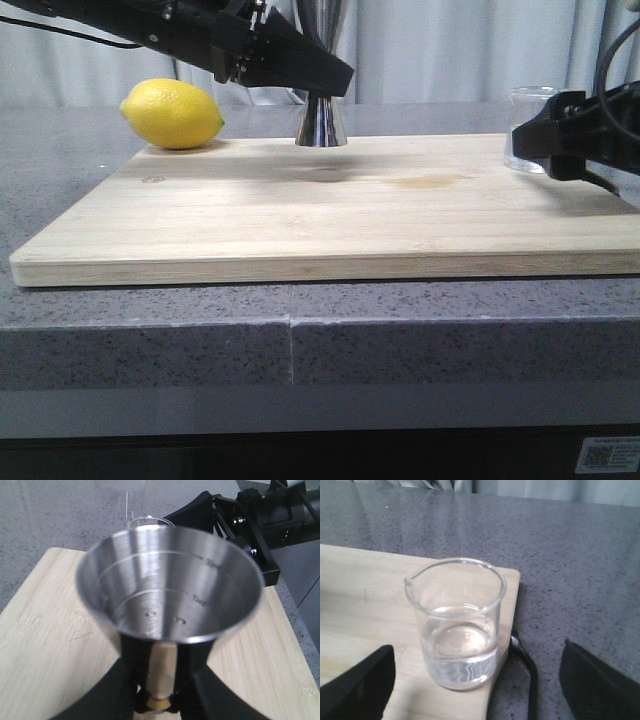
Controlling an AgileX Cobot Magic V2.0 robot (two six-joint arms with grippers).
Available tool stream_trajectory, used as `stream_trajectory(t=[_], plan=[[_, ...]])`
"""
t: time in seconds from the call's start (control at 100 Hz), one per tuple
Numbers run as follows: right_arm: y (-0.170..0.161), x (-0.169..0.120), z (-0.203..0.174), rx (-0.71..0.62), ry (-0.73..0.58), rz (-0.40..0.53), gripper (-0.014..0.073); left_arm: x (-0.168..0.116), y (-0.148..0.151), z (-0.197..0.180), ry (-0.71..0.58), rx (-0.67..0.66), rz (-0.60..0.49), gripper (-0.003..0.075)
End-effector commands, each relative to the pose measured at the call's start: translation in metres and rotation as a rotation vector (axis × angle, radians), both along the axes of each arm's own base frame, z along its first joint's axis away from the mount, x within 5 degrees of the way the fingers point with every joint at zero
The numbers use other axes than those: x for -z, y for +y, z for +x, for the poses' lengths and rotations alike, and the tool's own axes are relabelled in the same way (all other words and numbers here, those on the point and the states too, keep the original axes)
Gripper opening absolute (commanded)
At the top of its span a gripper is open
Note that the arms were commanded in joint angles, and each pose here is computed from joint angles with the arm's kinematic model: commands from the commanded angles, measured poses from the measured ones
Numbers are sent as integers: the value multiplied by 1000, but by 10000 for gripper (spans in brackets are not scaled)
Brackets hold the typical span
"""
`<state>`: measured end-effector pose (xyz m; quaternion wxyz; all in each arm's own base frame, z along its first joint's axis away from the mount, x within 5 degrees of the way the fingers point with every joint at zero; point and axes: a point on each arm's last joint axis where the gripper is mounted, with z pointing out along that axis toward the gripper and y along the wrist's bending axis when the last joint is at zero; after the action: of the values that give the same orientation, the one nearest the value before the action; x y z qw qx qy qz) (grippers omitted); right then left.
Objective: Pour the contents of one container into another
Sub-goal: 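Reach the right gripper to the glass beaker and close around it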
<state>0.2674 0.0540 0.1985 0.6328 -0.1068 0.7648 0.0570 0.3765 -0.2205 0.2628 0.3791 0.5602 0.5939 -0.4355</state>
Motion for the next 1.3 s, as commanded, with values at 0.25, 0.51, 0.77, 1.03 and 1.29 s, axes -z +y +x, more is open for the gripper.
stream_trajectory(t=[0.25, 0.51, 0.77, 1.03, 1.29], plan=[[5, -25, 18, -22, -152, 35, 604, -37, 2, -7, -44, 16, -107, 51], [8, -23, 29, -37, -146, 42, 604, -37, 2, -7, -45, 17, -104, 51], [10, -23, 37, -36, -142, 40, 604, -37, 2, -7, -46, 18, -100, 51], [10, -20, 37, -38, -131, 37, 603, -37, 2, -7, -46, 18, -100, 51], [10, -20, 37, -38, -131, 37, 464, -37, 2, -7, -46, 18, -100, 51]])
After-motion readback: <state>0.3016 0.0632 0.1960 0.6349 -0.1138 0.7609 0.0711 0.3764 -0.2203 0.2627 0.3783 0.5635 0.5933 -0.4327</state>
